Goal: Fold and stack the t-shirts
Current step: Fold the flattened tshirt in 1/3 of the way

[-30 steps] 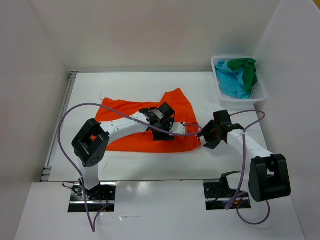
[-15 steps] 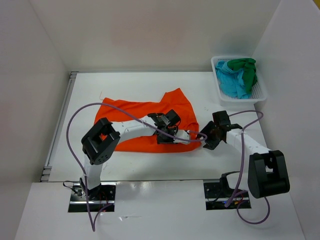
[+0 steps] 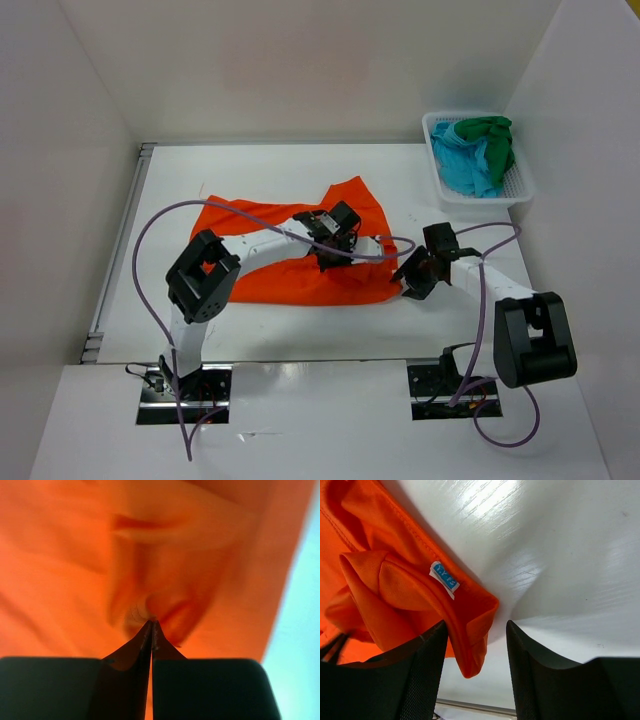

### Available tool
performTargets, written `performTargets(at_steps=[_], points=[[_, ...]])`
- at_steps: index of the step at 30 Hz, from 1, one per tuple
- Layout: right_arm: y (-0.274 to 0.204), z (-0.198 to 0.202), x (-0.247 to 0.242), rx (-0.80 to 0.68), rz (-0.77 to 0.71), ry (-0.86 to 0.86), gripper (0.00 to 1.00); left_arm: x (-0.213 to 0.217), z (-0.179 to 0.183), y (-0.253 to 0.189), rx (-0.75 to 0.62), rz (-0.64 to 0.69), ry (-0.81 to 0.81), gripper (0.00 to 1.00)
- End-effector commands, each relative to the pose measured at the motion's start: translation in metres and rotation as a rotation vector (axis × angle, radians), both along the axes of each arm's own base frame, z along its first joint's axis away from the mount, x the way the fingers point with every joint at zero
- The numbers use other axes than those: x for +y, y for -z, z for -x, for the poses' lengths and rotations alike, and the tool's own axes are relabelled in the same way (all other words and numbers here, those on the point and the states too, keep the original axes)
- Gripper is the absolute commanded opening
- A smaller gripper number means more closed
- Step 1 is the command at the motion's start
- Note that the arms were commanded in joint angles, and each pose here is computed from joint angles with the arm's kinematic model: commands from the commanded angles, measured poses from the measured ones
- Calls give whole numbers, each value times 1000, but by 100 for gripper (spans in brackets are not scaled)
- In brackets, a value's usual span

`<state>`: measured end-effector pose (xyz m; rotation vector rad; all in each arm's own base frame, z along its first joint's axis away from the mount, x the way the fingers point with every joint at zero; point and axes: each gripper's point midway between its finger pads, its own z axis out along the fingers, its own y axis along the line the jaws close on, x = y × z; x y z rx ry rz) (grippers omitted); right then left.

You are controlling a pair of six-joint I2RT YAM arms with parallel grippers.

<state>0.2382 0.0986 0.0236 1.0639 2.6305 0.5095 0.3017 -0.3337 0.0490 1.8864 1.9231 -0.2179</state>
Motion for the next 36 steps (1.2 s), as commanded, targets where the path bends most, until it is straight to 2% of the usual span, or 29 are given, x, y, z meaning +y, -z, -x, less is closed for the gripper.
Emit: performTargets(at_steps=[1, 6, 9, 11, 12, 13, 18, 19, 22, 25, 26, 28, 31, 36], points=[[4, -3, -1, -14, 16, -16, 55, -5, -29, -8, -11, 47, -97, 4], [8, 0, -1, -5, 20, -24, 54, 1, -62, -10, 32, 87, -206, 4], [9, -1, -3, 1, 33, -29, 54, 14, -83, -3, 78, 79, -296, 9], [-4, -8, -8, -31, 64, -27, 54, 23, -93, 4, 117, 81, -343, 29], [-10, -13, -13, -57, 98, -24, 54, 21, -92, -3, 148, 109, -348, 33], [-30, -25, -12, -123, 110, -33, 54, 19, -90, 1, 166, 113, -342, 45], [-99, -50, 0, -305, 198, -112, 52, 32, -93, -13, 177, 148, -392, 70], [-106, -52, -2, -321, 247, -115, 52, 32, -93, -27, 153, 173, -389, 72], [-111, -46, 12, -280, 292, -211, 52, 41, -88, -46, 158, 224, -398, 77], [-91, -35, 36, -188, 227, -314, 52, 43, -71, -57, 198, 263, -325, 82], [-92, -34, 50, -189, 153, -336, 52, 42, -66, -58, 207, 271, -305, 83], [-81, -35, 66, -173, 91, -341, 52, 30, -44, -51, 209, 251, -210, 84], [-63, -35, 73, -122, 59, -341, 52, 20, -29, -42, 197, 232, -150, 85], [-50, -43, 94, -108, -32, -373, 52, 14, -27, -28, 203, 238, -134, 85]])
